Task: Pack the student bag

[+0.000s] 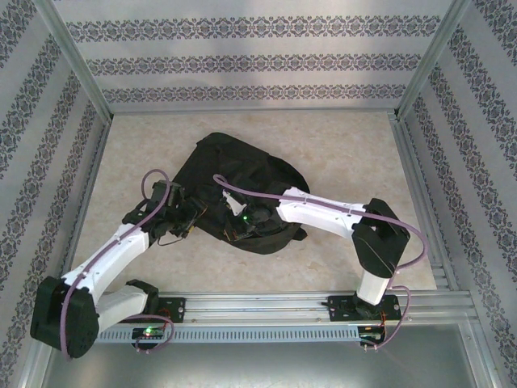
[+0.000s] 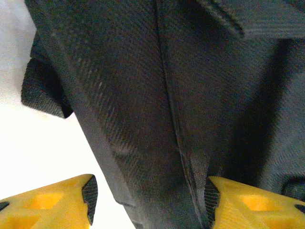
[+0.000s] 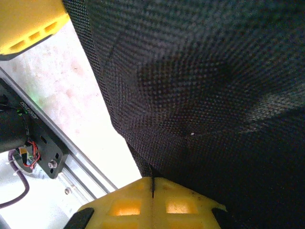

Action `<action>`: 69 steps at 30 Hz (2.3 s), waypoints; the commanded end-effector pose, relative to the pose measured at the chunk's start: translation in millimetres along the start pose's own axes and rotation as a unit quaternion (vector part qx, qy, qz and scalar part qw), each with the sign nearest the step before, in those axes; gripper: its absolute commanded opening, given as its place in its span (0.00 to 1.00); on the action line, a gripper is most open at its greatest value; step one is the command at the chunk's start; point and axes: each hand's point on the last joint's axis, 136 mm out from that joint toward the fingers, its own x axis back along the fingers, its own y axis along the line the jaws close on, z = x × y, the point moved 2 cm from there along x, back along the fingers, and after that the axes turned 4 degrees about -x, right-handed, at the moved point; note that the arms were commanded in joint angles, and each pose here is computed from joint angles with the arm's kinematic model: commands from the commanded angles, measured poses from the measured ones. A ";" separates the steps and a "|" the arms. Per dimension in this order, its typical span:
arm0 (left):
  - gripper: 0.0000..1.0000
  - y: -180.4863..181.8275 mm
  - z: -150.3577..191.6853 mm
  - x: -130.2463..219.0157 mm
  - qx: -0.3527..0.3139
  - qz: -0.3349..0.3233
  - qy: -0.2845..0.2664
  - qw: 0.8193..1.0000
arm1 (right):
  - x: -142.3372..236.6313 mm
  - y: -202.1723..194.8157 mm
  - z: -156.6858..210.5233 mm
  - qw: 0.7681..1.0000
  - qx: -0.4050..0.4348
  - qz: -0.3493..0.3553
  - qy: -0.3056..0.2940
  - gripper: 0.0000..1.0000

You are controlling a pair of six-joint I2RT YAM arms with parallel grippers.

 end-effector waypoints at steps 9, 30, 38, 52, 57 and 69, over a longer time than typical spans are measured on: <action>0.33 -19.2 -30.6 -25.1 -0.017 0.009 -0.044 0.999 | 11.5 -6.8 13.1 0.999 0.012 0.009 0.037 0.00; 0.00 -18.0 -25.7 -26.5 -0.017 0.013 -0.025 0.999 | 19.6 -9.0 17.9 0.999 -0.011 -0.028 0.032 0.31; 0.00 -15.7 -22.7 -24.0 -0.015 0.018 -0.022 0.999 | 28.9 -3.6 0.9 0.994 -0.063 -0.088 0.021 0.44; 0.00 -16.2 -20.3 -20.4 -0.019 0.025 -0.021 0.999 | 16.9 6.1 -9.2 0.988 -0.077 -0.116 0.070 0.51; 0.00 -16.1 -20.0 -19.4 -0.020 0.026 -0.022 0.999 | 3.5 -2.5 -0.3 0.987 -0.077 -0.096 0.100 0.47; 0.00 -13.0 -17.8 -20.2 -0.019 0.024 -0.018 0.999 | -9.1 -10.4 21.2 0.989 -0.049 -0.051 0.128 0.41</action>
